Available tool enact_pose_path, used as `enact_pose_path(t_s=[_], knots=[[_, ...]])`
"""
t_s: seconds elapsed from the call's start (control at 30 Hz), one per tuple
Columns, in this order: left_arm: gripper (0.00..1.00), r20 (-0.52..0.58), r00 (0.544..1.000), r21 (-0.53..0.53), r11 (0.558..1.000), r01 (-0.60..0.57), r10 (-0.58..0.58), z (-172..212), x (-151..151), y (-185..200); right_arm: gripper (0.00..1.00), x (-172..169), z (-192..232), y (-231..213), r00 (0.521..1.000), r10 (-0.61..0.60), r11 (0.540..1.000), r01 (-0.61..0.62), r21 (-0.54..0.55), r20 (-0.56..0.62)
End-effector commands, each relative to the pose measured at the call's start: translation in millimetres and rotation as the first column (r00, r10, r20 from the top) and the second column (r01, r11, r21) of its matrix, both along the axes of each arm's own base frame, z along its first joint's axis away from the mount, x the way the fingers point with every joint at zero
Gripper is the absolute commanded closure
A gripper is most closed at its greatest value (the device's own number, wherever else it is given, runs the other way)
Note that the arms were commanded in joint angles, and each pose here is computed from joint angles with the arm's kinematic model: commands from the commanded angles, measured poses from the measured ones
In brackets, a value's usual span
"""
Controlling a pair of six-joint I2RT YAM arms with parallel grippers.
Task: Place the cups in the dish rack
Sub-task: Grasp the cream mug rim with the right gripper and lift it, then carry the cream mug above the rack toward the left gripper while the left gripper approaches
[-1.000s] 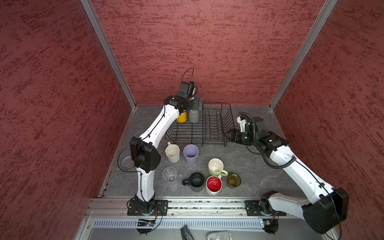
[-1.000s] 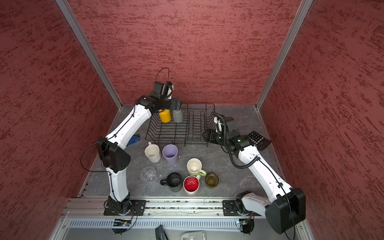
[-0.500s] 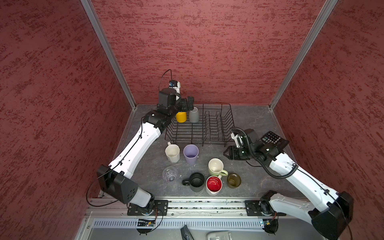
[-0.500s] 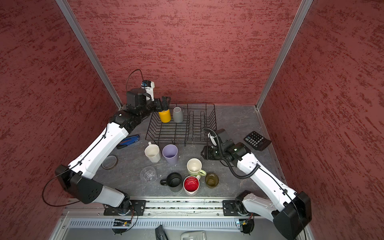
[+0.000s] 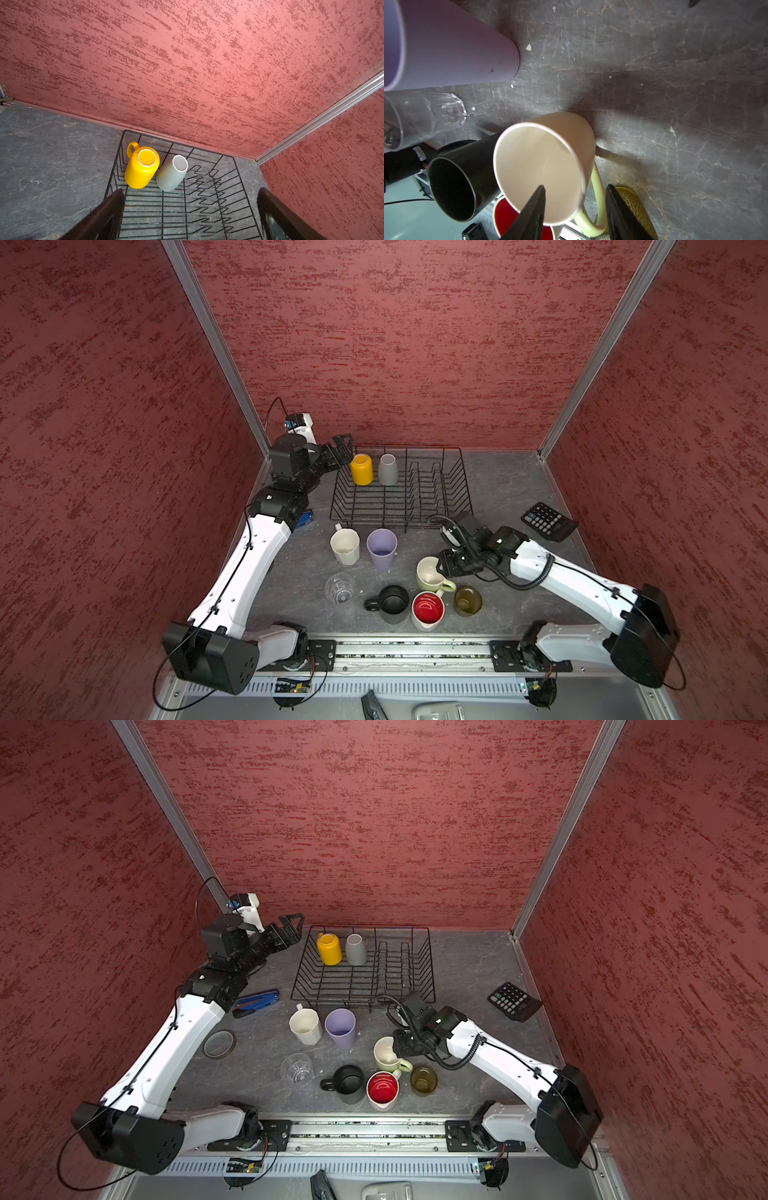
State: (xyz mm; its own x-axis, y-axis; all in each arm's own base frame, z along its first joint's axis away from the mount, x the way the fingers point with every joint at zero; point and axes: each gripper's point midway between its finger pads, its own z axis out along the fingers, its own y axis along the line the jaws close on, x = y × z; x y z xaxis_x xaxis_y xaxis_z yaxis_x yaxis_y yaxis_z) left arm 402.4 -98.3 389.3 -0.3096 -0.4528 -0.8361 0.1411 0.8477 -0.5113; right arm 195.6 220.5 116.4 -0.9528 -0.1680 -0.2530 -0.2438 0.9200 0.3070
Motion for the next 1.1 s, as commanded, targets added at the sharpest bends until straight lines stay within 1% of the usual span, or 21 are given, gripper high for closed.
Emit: enact_pose_path(t_s=[0.0,0.23,0.33,0.4,0.73,0.97,1.07], knots=[[0.00,0.041,0.999,-0.039,0.999,0.021,-0.020,11.9,-6.5,0.5,0.54,11.9,3.0,2.5,0.998,-0.022,0.998,0.025,-0.049,0.054],[0.00,0.037,0.999,-0.055,0.998,0.009,-0.007,10.4,-12.3,10.8,0.66,24.6,-7.8,17.3,0.996,-0.002,0.995,0.010,-0.095,0.085],[0.00,0.036,0.999,-0.061,0.998,0.003,0.000,10.7,-14.7,15.6,0.70,30.3,-6.2,17.9,0.994,0.010,0.993,0.004,-0.121,0.112],[0.00,0.032,0.999,-0.067,0.998,-0.002,0.004,8.9,-16.7,18.1,0.73,33.7,-14.3,17.5,0.994,0.017,0.988,-0.001,-0.156,0.107],[0.00,0.031,0.999,-0.095,0.995,-0.023,0.026,6.2,-24.3,29.0,0.87,42.5,-17.8,17.5,0.990,0.041,0.980,-0.014,-0.199,0.134],[0.00,0.037,0.999,-0.105,0.994,-0.037,0.041,5.8,-28.4,34.5,1.00,51.2,-2.8,14.6,0.982,0.060,0.973,-0.017,-0.230,0.181],[0.00,0.040,0.998,-0.117,0.992,-0.048,0.053,5.0,-29.2,38.2,1.00,55.6,8.6,7.9,0.974,0.071,0.964,-0.012,-0.265,0.214]])
